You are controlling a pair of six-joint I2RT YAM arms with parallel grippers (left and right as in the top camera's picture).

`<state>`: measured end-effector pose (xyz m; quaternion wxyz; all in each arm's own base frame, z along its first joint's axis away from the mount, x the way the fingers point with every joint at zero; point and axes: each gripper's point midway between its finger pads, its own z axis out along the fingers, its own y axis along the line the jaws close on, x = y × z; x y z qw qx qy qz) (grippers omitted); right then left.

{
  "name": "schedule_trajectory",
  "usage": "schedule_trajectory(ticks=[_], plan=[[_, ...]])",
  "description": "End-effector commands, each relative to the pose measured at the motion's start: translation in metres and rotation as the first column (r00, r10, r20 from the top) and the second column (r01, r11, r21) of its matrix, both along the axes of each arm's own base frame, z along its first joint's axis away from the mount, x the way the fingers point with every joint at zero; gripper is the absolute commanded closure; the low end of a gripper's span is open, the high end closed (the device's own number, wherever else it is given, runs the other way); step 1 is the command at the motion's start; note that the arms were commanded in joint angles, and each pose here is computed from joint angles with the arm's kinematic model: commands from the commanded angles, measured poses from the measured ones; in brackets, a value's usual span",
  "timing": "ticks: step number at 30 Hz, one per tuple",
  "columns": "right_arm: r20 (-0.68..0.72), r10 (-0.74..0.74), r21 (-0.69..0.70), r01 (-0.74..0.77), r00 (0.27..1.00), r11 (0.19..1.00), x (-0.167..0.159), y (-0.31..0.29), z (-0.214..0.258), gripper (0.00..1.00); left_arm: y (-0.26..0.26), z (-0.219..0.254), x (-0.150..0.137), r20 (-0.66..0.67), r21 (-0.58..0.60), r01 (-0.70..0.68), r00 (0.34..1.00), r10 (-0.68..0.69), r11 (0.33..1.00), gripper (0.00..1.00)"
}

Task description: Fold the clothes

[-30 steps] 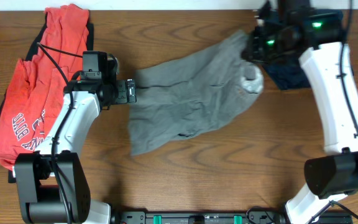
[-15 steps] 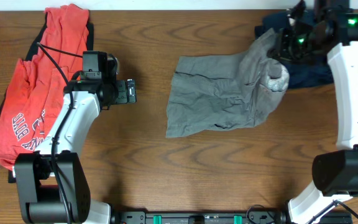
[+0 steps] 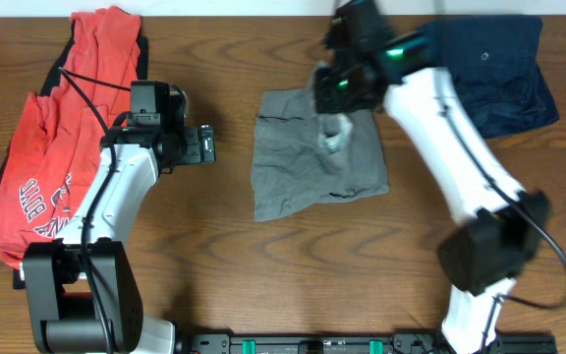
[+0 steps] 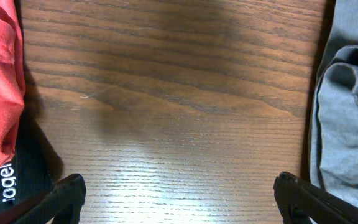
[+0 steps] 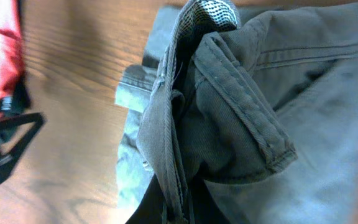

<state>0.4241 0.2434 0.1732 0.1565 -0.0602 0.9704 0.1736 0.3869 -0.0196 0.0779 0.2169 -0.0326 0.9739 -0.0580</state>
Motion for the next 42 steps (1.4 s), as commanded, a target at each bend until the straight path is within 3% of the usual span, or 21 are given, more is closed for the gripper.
schedule_trajectory(ticks=[1,7,9,10,12,14,21,25,27,29,33,34,42], plan=[[-0.035,0.004,-0.014,-0.004,0.999,1.000,0.002,0.026,-0.032,0.99,0.002,0.002,-0.001,0.002,-0.001,-0.012,1.000,0.012,1.000,0.02],[-0.061,0.121,0.048,-0.118,0.991,0.992,-0.008,0.086,-0.074,0.99,0.002,0.002,-0.001,0.003,-0.001,-0.012,1.000,0.012,1.000,0.02],[-0.057,0.141,0.049,-0.138,0.988,0.989,-0.012,0.095,-0.075,0.69,0.002,0.002,-0.001,0.003,-0.001,-0.012,1.000,0.012,1.000,0.02],[-0.050,0.158,0.048,-0.156,0.986,0.987,-0.014,0.098,-0.075,0.41,0.002,0.002,-0.001,0.002,-0.001,-0.012,1.000,0.012,1.000,0.02],[-0.036,0.204,0.061,-0.202,0.978,0.978,-0.018,0.102,-0.068,0.14,0.002,0.002,-0.001,0.002,-0.001,-0.012,1.000,0.012,1.000,0.02],[-0.024,0.227,0.073,-0.224,0.974,0.972,-0.020,0.100,-0.058,0.01,0.002,0.002,-0.001,0.002,-0.001,-0.012,1.000,0.012,1.000,0.02],[0.074,0.217,0.062,-0.221,0.973,0.973,-0.018,0.055,0.011,0.01,0.001,0.002,-0.001,0.002,-0.004,-0.011,1.000,0.011,1.000,0.02],[0.080,0.182,0.019,-0.184,0.980,0.983,-0.014,0.035,0.017,0.03,0.002,0.002,0.000,0.004,-0.003,-0.013,1.000,0.013,1.000,0.02],[0.052,0.189,0.009,-0.189,0.981,0.982,-0.016,0.037,0.005,0.13,0.003,0.002,0.000,0.007,-0.004,-0.018,1.000,0.018,1.000,0.02],[0.013,0.207,-0.005,-0.207,0.978,0.978,-0.022,0.044,-0.013,0.31,0.006,0.002,0.000,0.006,-0.008,-0.033,0.999,0.033,0.999,0.02],[-0.055,0.240,-0.021,-0.241,0.969,0.970,-0.033,0.067,-0.054,0.81,0.008,0.002,0.000,0.004,-0.014,-0.049,0.999,0.049,0.999,0.02],[-0.070,0.252,-0.025,-0.254,0.965,0.967,-0.037,0.075,-0.067,0.87,0.007,0.002,0.001,0.005,-0.014,-0.049,0.999,0.049,0.999,0.02],[-0.215,0.264,-0.035,-0.277,0.940,0.960,-0.059,0.109,-0.154,0.96,0.008,0.002,0.000,0.001,-0.015,-0.052,0.999,0.052,0.999,0.02]])
